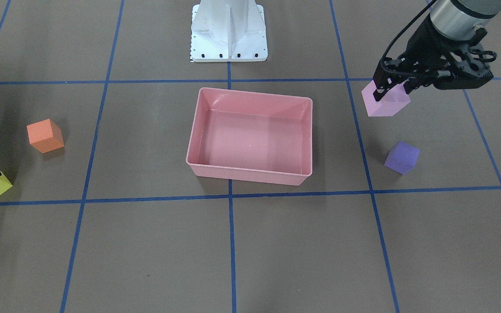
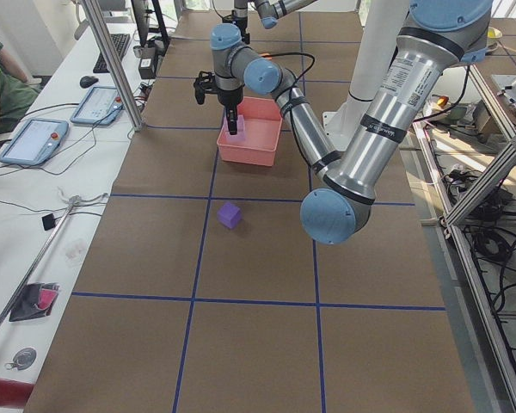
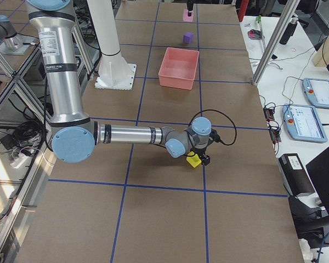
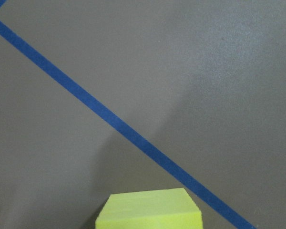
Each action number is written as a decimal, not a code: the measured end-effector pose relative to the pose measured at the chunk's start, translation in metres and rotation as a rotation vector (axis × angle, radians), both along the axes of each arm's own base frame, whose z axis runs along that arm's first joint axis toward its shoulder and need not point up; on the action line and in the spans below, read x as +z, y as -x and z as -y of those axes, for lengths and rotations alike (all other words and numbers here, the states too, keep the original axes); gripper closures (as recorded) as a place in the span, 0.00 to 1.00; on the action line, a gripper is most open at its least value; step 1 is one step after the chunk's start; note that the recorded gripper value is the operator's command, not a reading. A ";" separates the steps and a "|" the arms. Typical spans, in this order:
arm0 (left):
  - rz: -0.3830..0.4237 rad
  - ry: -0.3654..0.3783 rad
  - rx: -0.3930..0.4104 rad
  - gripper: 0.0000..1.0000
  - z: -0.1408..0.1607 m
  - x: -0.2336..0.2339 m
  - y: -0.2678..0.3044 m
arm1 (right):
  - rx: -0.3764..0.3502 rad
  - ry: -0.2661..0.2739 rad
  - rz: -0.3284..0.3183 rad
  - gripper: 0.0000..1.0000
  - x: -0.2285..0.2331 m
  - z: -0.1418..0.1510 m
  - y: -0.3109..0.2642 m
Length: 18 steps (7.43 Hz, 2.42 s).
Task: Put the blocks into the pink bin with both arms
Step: 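Lift the light pink cube with left gripper while right grasps yellow cube, then carry the light pink cube into the pink bin and release it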
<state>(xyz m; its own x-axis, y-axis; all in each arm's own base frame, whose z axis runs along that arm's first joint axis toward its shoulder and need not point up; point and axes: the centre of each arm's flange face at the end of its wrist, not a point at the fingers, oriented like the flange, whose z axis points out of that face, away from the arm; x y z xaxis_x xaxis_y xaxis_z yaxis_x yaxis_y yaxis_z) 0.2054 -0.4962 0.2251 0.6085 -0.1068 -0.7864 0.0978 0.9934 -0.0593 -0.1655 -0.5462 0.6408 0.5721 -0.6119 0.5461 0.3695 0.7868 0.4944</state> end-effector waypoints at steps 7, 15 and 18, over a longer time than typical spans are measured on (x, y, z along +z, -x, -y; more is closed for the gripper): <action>-0.045 0.049 0.010 1.00 -0.022 -0.052 -0.062 | 0.005 0.094 0.127 1.00 -0.034 0.022 -0.029; -0.006 0.028 -0.052 0.00 -0.070 -0.120 -0.322 | 0.089 0.225 0.172 1.00 -0.213 0.034 -0.078; -0.004 -0.030 -0.048 0.00 -0.068 -0.130 -0.302 | 0.160 0.278 0.202 1.00 -0.261 0.024 -0.074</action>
<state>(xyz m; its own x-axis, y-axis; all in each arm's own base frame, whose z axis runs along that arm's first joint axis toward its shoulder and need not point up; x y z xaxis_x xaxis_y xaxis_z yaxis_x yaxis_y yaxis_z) 0.5075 -0.4281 0.0954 0.6004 -0.1118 -0.7918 0.1449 0.9890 -0.0299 -0.0916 -0.5699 0.3796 0.5121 -0.3360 0.7905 0.1477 0.9411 0.3043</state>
